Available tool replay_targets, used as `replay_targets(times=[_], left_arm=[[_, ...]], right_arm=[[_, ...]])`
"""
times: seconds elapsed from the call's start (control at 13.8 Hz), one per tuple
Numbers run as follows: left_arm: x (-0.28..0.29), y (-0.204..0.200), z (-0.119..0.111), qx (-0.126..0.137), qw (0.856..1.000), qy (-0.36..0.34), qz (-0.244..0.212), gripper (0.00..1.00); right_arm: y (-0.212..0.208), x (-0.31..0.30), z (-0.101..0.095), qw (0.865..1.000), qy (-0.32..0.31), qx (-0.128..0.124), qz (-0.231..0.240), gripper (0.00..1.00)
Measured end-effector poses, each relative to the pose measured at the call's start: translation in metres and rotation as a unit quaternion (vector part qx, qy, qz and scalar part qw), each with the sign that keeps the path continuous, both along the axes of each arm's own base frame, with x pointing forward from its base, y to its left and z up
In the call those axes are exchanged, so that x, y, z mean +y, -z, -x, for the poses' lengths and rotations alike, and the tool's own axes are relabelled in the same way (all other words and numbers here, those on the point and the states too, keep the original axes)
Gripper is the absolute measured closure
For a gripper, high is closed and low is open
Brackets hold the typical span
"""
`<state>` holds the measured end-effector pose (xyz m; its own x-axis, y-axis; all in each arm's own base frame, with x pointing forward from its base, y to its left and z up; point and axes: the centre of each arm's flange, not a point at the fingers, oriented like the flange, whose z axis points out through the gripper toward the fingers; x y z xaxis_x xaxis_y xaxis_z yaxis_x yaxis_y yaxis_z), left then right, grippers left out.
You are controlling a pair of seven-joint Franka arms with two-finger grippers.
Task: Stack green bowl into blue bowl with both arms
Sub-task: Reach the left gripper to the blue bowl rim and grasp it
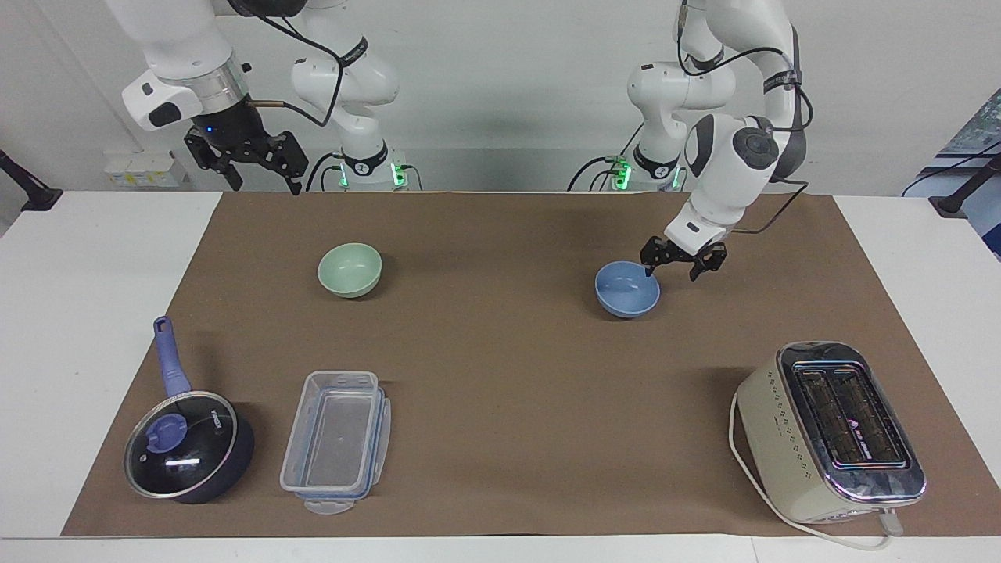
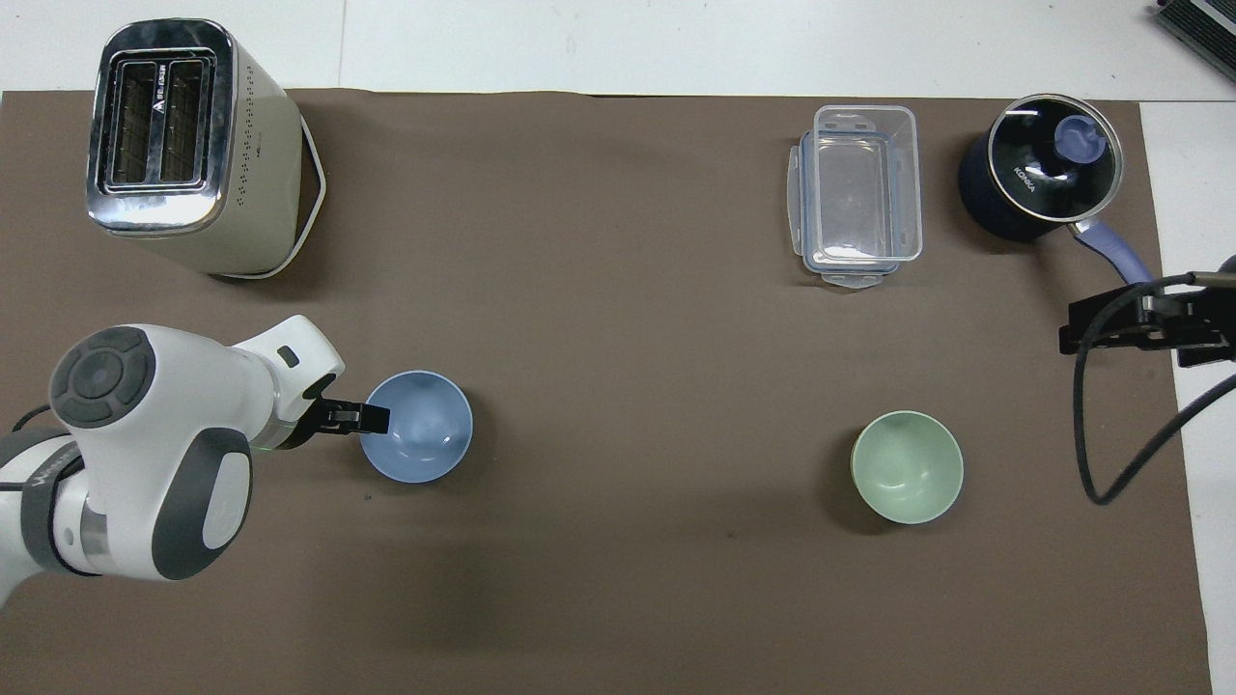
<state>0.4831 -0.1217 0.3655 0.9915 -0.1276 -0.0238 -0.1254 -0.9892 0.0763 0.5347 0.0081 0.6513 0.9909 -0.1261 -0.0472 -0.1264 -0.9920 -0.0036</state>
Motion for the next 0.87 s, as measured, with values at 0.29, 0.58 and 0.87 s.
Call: replay_targets(times=[0.29,0.58,0.87], left_arm=[[-0.013,0.038,0.006,0.006,1.0,-0.012,-0.001,0.2],[-0.018,0.048,0.014,0.012,1.0,-0.016,-0.003,0.71],[-0.019,0.024,0.007,0.01,1.0,-0.018,0.0,0.94]], right_arm=[[0.0,0.0,0.0,1.0,0.0,0.0,0.0,0.0],[0.0,0.0,0.0,1.0,0.0,0.0,0.0,0.0],[0.0,0.0,0.0,1.0,0.0,0.0,0.0,0.0]])
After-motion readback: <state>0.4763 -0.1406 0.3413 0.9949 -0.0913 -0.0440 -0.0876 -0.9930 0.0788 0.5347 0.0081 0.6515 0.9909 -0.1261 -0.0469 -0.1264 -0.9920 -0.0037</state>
